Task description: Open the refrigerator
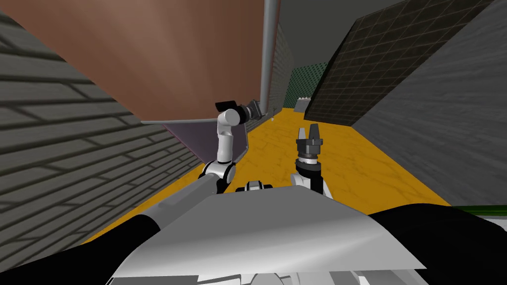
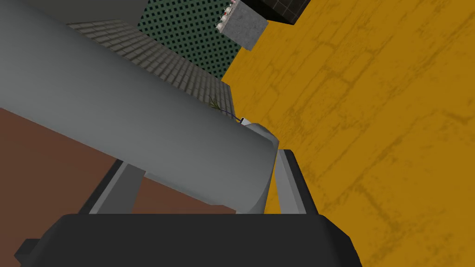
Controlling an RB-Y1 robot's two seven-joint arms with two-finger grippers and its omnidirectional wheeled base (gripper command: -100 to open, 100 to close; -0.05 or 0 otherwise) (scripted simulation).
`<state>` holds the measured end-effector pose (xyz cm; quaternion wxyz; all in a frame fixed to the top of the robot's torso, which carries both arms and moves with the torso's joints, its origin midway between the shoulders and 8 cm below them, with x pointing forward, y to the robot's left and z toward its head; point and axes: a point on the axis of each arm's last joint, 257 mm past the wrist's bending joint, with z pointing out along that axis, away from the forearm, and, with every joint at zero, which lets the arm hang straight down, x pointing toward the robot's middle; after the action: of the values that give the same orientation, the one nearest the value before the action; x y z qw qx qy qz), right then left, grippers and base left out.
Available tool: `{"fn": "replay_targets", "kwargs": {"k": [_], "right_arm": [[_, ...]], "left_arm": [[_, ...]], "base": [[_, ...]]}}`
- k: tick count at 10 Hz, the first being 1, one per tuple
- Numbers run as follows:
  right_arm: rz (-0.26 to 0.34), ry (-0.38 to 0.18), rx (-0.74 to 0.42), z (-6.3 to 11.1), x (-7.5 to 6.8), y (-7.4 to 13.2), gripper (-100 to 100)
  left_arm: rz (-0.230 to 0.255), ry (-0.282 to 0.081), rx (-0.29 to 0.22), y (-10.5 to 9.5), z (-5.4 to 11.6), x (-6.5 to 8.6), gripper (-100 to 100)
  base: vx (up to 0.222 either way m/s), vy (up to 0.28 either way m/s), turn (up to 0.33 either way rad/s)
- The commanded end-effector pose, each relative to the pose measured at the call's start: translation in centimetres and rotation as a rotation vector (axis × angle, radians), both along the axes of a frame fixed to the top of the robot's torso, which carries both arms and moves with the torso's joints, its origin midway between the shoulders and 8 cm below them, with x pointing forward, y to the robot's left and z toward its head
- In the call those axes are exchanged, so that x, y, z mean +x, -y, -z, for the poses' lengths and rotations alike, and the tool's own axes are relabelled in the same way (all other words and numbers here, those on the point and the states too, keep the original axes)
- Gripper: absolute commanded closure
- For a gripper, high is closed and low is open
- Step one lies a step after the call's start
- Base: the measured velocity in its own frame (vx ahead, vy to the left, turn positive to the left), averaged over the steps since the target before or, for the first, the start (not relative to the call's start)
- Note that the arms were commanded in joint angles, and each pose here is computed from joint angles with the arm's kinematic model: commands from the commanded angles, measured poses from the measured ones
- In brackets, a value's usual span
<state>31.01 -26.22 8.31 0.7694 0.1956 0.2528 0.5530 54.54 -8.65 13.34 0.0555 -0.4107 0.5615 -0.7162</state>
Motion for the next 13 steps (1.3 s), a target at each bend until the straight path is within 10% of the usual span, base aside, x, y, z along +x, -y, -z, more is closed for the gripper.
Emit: {"fn": "replay_targets", "kwargs": {"k": [1, 7, 8, 13], "right_arm": [[0.0, 0.0, 0.0, 0.0, 0.0, 0.0, 0], [0.0, 0.0, 0.0, 0.0, 0.0, 0.0, 0], [0.0, 0.0, 0.0, 0.0, 0.0, 0.0, 0], [0.0, 0.0, 0.0, 0.0, 0.0, 0.0, 0]], "left_arm": [[0.084, -0.006, 0.002, 1.5, 0.0, -2.9, 100], [0.243, -0.003, 0.006, 3.8, -0.1, -8.7, 100], [0.197, 0.003, 0.004, 2.5, -1.2, -7.3, -100], [0.127, 0.003, 0.005, -0.5, -4.5, -5.2, -100]], "base": [[-0.199, 0.177, -0.109], [-0.202, 0.16, -0.079], [-0.135, 0.087, -0.195], [-0.002, -0.011, -0.144]]}}
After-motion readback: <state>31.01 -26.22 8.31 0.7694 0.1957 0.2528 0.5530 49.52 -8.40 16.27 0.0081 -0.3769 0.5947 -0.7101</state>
